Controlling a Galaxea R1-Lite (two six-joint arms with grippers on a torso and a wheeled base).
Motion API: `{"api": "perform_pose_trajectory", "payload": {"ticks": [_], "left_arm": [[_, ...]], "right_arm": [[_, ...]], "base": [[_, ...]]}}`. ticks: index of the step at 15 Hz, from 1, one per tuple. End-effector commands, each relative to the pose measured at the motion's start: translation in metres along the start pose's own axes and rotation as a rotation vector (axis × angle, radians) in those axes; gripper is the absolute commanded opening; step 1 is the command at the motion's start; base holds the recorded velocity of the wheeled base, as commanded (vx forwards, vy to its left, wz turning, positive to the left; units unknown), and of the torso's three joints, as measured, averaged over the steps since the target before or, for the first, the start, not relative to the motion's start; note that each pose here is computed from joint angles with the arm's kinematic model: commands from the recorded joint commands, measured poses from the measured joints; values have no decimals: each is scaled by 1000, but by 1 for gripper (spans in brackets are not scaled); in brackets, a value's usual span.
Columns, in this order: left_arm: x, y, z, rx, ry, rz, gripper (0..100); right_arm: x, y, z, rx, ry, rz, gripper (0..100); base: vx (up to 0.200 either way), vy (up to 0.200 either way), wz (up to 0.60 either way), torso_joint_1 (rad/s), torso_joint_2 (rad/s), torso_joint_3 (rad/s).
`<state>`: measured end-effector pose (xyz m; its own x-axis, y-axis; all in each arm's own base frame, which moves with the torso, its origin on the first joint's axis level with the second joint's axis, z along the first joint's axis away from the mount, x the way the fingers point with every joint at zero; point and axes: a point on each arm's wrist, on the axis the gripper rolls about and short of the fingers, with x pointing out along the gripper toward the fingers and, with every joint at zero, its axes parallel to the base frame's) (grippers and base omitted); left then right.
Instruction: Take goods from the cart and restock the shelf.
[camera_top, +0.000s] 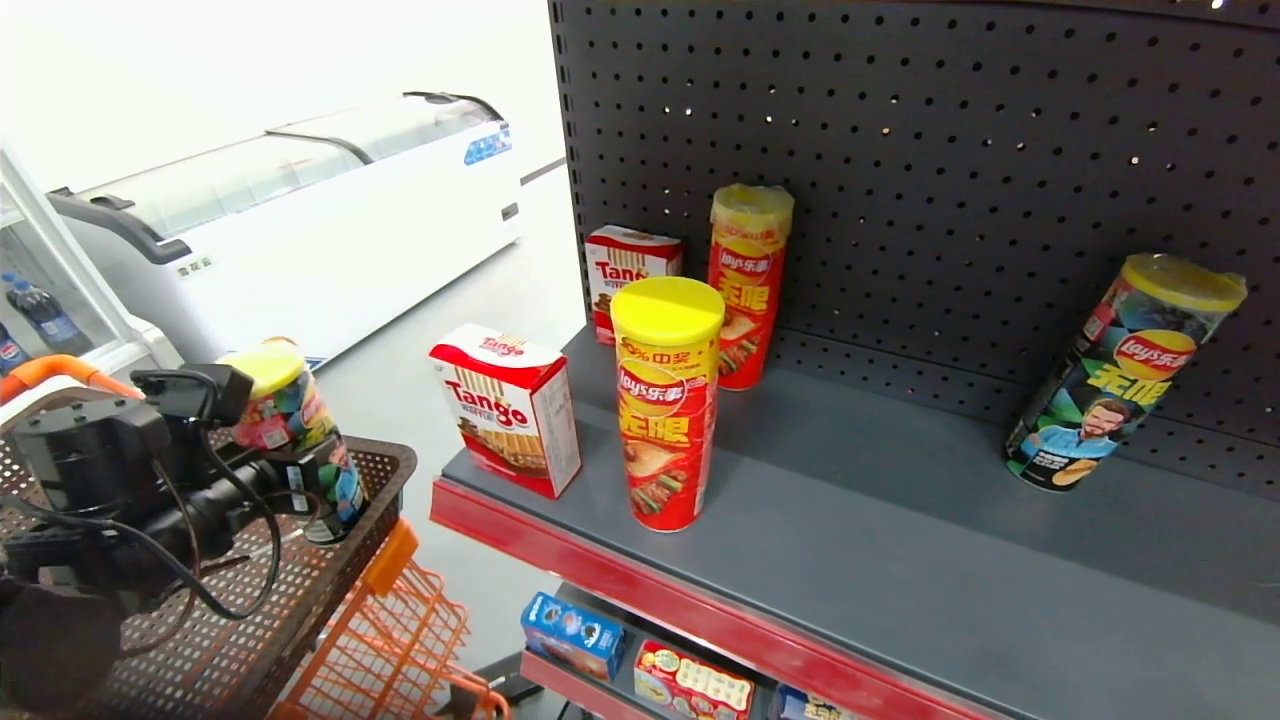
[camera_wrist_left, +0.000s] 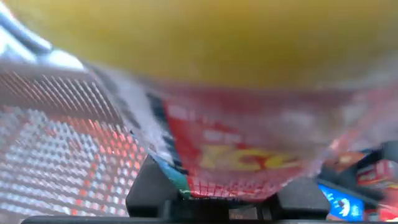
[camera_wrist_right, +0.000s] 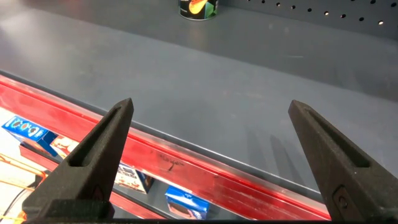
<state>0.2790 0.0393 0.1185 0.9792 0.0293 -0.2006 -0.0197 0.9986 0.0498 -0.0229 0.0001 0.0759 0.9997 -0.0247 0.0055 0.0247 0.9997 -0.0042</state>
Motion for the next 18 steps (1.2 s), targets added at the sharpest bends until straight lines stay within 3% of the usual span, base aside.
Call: {"api": "perform_pose_trajectory", "payload": {"ticks": [1, 3, 5, 7, 8, 9, 10, 11, 15, 18], "left_arm": [[-46, -4, 57, 42, -196, -18, 0], [-64, -11, 80, 50, -233, -44, 0], [-78, -16, 99, 64, -211, -70, 0], [-90, -42, 104, 78, -251, -214, 0], [-98, -49, 108, 81, -276, -246, 0], [-104, -51, 107, 73, -282, -265, 0], [-114, -58, 106, 47, -292, -315, 0], [-124, -67, 107, 29, -307, -401, 0], [-146, -73, 98, 33, -315, -488, 0], [-163, -74, 93, 38, -234, -523, 0]], "right_arm": [[0, 0, 0, 0, 1, -1, 100], [0, 0, 0, 0, 1, -1, 100], [0, 0, 0, 0, 1, -1, 100], [0, 0, 0, 0, 1, -1, 100], [0, 0, 0, 0, 1, -1, 100], [0, 0, 0, 0, 1, -1, 100], [0, 0, 0, 0, 1, -1, 100], [0, 0, 0, 0, 1, 0, 100], [0, 0, 0, 0, 1, -1, 100], [0, 0, 0, 0, 1, -1, 100]], "base": [[0, 0, 0, 0, 0, 0], [0, 0, 0, 0, 0, 0], [0, 0, 0, 0, 0, 0], [0, 0, 0, 0, 0, 0], [0, 0, 0, 0, 0, 0], [0, 0, 0, 0, 0, 0], [0, 0, 0, 0, 0, 0], [0, 0, 0, 0, 0, 0], [0, 0, 0, 0, 0, 0], [0, 0, 0, 0, 0, 0]]}}
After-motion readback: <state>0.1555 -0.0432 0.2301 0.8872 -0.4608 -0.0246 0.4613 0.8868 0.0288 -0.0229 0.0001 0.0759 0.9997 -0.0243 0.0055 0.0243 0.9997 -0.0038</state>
